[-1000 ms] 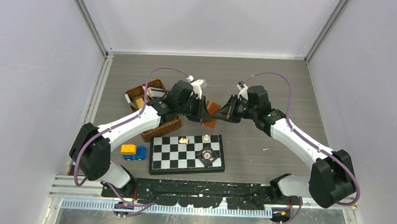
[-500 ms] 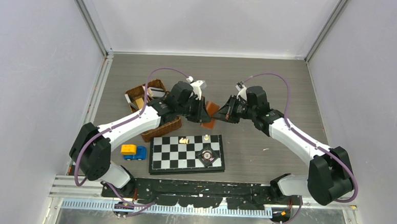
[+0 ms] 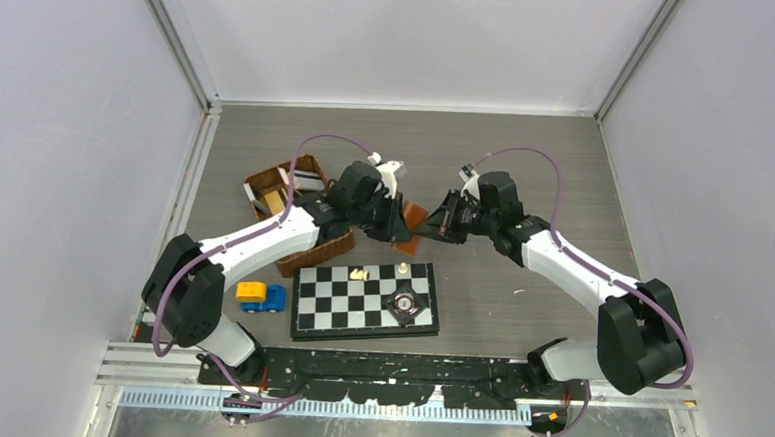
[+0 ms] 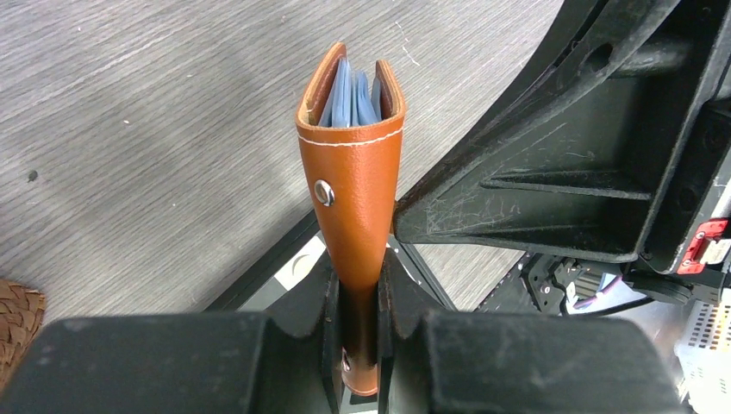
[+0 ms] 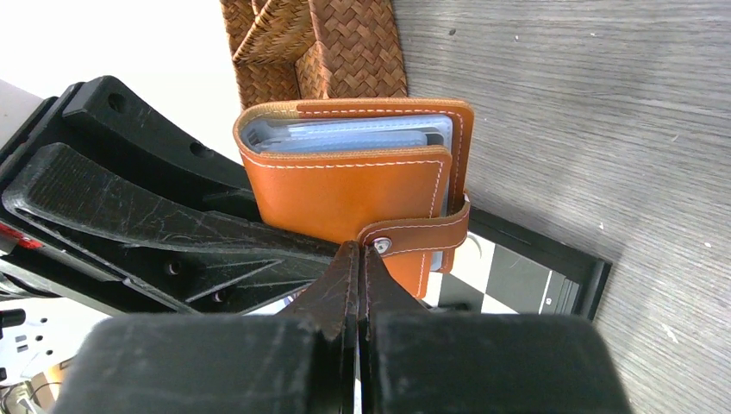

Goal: Put the credit cards into the card holder
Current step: Close the card holder.

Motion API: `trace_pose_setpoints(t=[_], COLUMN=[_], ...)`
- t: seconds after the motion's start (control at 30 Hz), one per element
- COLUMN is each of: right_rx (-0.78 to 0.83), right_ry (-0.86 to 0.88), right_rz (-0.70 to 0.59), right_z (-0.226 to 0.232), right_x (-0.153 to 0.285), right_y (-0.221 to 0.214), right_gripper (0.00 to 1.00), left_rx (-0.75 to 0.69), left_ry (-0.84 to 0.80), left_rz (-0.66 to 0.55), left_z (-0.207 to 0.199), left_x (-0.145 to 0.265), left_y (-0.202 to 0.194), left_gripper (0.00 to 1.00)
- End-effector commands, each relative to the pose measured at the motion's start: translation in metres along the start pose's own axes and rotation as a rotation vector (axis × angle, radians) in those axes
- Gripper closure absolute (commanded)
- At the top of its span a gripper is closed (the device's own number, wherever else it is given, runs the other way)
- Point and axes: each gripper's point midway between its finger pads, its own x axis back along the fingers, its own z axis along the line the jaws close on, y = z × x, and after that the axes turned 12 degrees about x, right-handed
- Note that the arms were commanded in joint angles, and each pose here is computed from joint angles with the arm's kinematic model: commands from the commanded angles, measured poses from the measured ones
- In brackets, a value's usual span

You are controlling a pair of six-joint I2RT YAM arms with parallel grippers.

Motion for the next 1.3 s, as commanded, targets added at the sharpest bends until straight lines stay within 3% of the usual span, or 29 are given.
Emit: trace_pose_setpoints(t=[0.0, 1.27], right_rx=[0.008, -0.035], right_ry=[-0.054, -0.055], right_rz=[-0.057, -0.093], right_z=[-0.018, -0.028], right_x=[-0.016, -0.033], right_y=[0.006, 0.008], right_gripper=[1.00, 0.99], left_rx=[-0.130, -0.145], left_ry=[-0.431, -0.477], left_rz=[-0.015, 0.012], left_z=[-0.119, -0.136], left_x=[0.031, 0.022], left_y=[0.009, 0.003], left_gripper=[1.00, 1.00])
